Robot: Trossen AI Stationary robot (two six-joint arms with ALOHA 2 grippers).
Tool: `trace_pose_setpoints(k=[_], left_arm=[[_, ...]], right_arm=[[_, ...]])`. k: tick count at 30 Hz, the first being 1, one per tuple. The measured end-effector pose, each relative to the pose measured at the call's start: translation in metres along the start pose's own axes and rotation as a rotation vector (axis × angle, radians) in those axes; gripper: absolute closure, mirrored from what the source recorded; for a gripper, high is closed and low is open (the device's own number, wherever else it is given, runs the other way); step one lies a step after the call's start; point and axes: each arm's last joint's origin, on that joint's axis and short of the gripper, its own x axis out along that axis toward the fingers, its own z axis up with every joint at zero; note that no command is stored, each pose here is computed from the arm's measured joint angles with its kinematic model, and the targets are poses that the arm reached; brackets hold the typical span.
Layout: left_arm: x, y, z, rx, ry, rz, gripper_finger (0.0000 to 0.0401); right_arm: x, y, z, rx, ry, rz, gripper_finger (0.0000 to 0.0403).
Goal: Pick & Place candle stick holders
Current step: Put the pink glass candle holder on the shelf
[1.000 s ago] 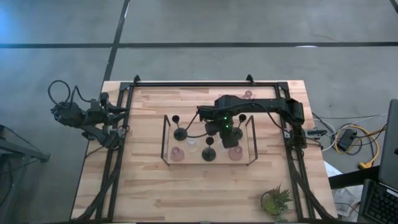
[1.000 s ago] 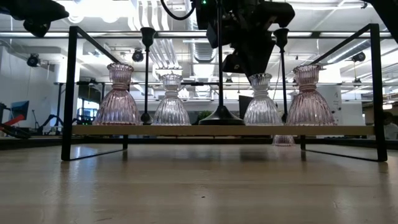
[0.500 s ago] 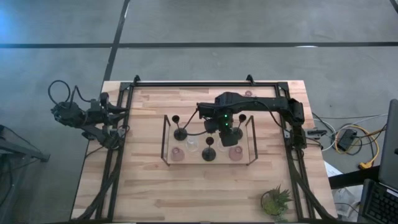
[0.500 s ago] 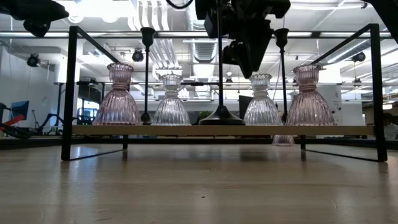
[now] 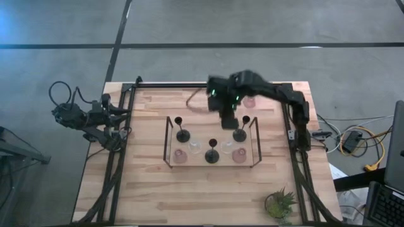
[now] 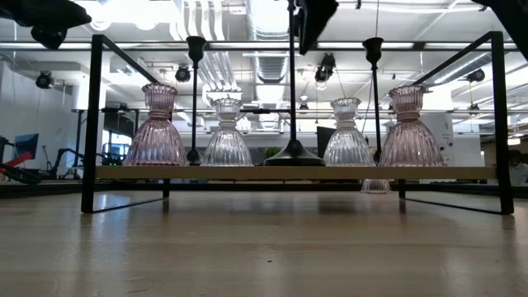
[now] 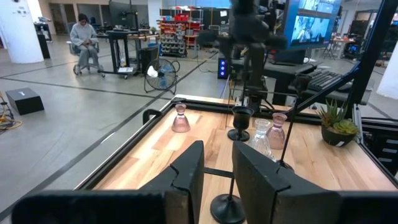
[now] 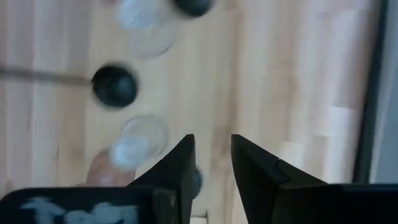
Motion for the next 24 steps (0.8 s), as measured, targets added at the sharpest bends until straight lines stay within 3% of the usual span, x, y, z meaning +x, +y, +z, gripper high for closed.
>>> trace_pose_setpoints(k=[6,12,18,24], left_arm=[[0.000,0.000,0.000,0.000,0.000,0.000,0.0312],[0.000,0.000,0.000,0.000,0.000,0.000,0.0313],[0.000,0.000,0.000,0.000,0.000,0.000,0.0313],[0.000,0.000,0.000,0.000,0.000,0.000,0.0312]], right_arm=[[-0.031,-0.068,-0.023,0.338,-0.091,-0.106,0.0323],[-0.042,-0.138,-0.066,0.548,-0.078,-0.181,0.0332],[-0.017,-0.167,-0.100,0.638,0.058,-0.152,0.0317],[0.004,-0.181,-0.141,0.733,0.225,-0.165,0.0263]])
